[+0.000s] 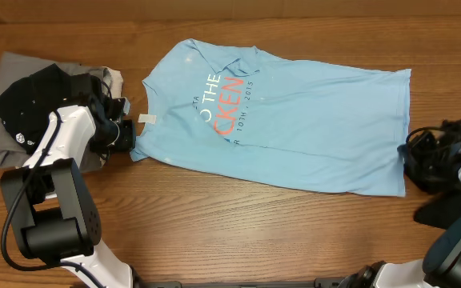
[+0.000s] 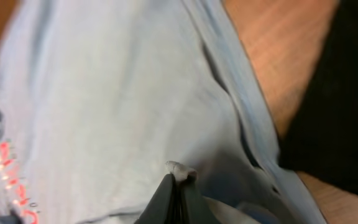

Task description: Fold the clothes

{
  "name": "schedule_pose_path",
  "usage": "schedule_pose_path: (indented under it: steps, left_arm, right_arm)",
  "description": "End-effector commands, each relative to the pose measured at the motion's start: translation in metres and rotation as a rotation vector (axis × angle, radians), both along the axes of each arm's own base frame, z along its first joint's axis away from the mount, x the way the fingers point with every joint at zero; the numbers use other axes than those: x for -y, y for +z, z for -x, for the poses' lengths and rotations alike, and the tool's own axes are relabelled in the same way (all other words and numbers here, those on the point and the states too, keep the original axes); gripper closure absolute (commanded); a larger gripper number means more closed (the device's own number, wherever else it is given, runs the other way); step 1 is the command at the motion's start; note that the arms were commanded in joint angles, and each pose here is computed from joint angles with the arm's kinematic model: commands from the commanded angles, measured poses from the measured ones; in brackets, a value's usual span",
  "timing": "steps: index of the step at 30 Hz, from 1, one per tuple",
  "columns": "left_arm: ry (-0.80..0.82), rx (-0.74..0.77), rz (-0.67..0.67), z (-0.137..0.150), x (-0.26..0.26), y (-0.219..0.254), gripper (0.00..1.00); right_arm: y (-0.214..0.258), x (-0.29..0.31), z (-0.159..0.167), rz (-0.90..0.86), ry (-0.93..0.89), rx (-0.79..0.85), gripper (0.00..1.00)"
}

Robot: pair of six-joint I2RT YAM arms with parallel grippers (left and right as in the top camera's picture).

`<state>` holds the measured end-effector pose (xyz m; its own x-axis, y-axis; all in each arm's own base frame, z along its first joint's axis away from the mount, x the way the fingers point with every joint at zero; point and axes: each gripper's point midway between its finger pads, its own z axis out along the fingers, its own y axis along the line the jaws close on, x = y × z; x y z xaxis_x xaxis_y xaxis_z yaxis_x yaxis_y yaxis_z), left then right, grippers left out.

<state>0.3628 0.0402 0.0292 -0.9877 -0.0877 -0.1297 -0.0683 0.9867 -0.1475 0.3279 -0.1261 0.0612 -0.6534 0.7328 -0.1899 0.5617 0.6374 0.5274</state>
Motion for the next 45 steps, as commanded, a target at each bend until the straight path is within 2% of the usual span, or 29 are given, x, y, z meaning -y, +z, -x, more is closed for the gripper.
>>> schedule_pose_path:
  steps: [1,6,7,8,9,10,14,17,20,29,32,35,42,43,45]
  left_arm:
    - [0.029,-0.001,0.018,-0.001,-0.001,-0.001,0.77]
    - [0.028,0.0,0.018,-0.001,-0.001,-0.001,0.74]
    - [0.028,-0.001,0.019,-0.001,-0.001,-0.001,0.69]
    - [0.028,-0.001,0.019,-0.001,-0.001,-0.001,0.56]
    - [0.026,0.001,0.028,-0.001,0.0,-0.001,0.45]
    - [0.016,0.008,0.046,-0.002,0.003,0.0,0.39]
    - [-0.077,0.074,0.153,-0.014,0.023,0.013,0.35]
    - [-0.104,0.139,0.177,-0.032,0.027,0.033,0.34]
    - [-0.199,0.234,0.226,-0.051,0.041,0.056,0.32]
    - [-0.463,0.377,0.182,-0.082,0.102,0.054,0.16]
    - [-0.484,0.373,0.131,-0.092,0.112,0.037,0.14]
    - [-0.492,0.359,0.122,-0.097,0.119,0.018,0.18]
    - [-0.459,0.333,0.088,-0.1,0.111,0.002,0.22]
    - [-0.459,0.331,0.088,-0.1,0.111,0.0,0.25]
    - [-0.461,0.329,0.105,-0.099,0.113,0.0,0.43]
  right_arm:
    - [0.01,0.001,-0.007,0.022,0.024,0.032,0.96]
    - [0.006,0.011,-0.004,0.076,0.004,0.005,0.96]
    - [0.005,0.013,-0.003,0.086,-0.001,-0.002,0.96]
    - [0.004,0.015,-0.002,0.094,-0.011,-0.012,0.94]
    - [0.003,0.016,-0.001,0.096,-0.021,-0.022,0.76]
    - [0.002,0.017,0.001,0.098,-0.027,-0.031,0.59]
    - [0.001,0.017,0.003,0.091,-0.044,-0.045,0.58]
    - [0.0,0.016,0.004,0.085,-0.046,-0.053,0.58]
    - [-0.001,0.014,0.006,0.079,-0.046,-0.063,0.57]
    - [-0.008,0.01,0.012,0.066,-0.045,-0.081,0.57]
    - [-0.009,0.009,0.013,0.057,-0.056,-0.089,0.57]
    - [-0.009,0.009,0.014,0.05,-0.063,-0.092,0.56]
    - [-0.01,0.008,0.016,0.045,-0.063,-0.101,0.56]
    - [-0.01,0.008,0.016,0.046,-0.063,-0.101,0.56]
    - [-0.01,0.008,0.016,0.045,-0.063,-0.101,0.57]
